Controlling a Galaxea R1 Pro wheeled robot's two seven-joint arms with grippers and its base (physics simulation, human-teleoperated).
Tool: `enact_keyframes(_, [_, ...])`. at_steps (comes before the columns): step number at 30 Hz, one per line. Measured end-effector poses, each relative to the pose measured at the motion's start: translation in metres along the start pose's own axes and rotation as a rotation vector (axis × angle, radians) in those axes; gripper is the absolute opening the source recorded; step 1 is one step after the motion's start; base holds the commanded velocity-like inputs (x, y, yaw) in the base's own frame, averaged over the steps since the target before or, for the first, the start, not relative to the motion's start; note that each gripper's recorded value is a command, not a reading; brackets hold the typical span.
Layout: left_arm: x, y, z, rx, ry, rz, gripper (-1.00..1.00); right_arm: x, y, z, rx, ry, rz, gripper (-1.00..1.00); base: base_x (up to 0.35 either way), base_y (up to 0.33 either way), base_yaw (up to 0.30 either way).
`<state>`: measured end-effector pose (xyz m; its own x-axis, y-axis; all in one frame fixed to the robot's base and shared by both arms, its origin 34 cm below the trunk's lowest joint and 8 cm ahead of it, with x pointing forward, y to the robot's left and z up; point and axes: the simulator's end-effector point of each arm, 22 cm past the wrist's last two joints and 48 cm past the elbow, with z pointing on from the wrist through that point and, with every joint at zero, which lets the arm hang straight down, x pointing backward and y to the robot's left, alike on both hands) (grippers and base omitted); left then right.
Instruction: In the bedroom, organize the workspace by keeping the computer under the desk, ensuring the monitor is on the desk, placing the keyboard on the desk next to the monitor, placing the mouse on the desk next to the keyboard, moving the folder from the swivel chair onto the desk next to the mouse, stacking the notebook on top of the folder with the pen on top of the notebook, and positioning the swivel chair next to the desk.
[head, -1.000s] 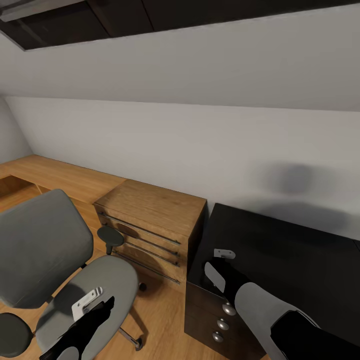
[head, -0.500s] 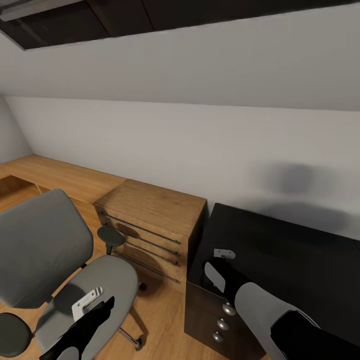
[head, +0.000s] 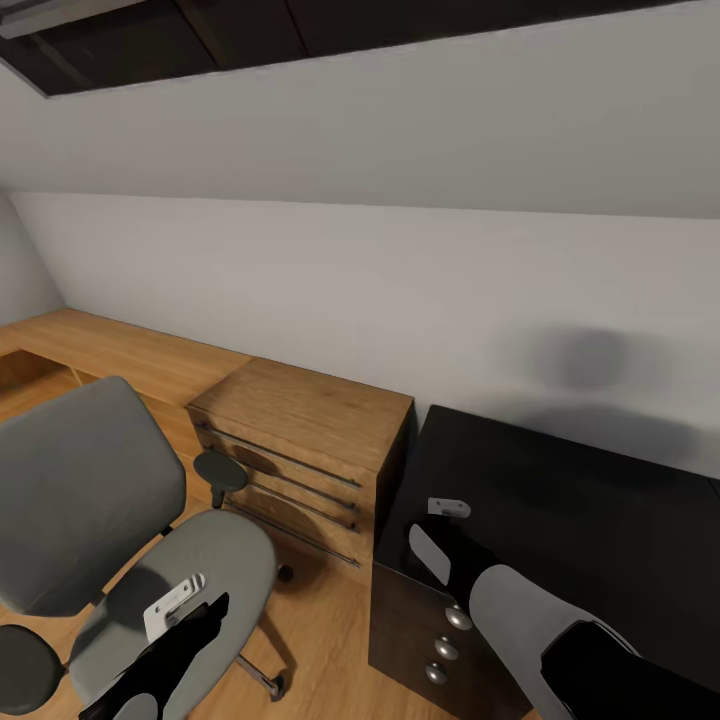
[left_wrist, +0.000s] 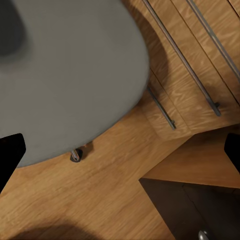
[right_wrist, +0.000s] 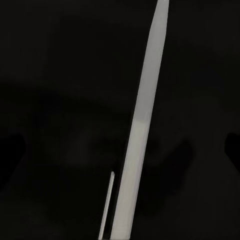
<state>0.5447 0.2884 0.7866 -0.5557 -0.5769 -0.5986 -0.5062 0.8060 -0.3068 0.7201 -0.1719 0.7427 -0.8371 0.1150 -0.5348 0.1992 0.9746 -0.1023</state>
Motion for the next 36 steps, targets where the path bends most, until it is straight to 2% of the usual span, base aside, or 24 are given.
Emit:
enact_keyframes(14, [0.0042,0.0022,0.0063,0.0,0.0,-0.001,1.0,0.0027,0.0013,0.0067,-0.001,-0.002,0.002,1.0,0.0,0.0,0.0])
enact_keyframes(36, [0.0045,0.0022,0.0064,0.0,0.001,-0.002,1.0,0.0022,0.0014,0.0066,0.001,-0.005,-0.004,1.0,0.0,0.0,0.0])
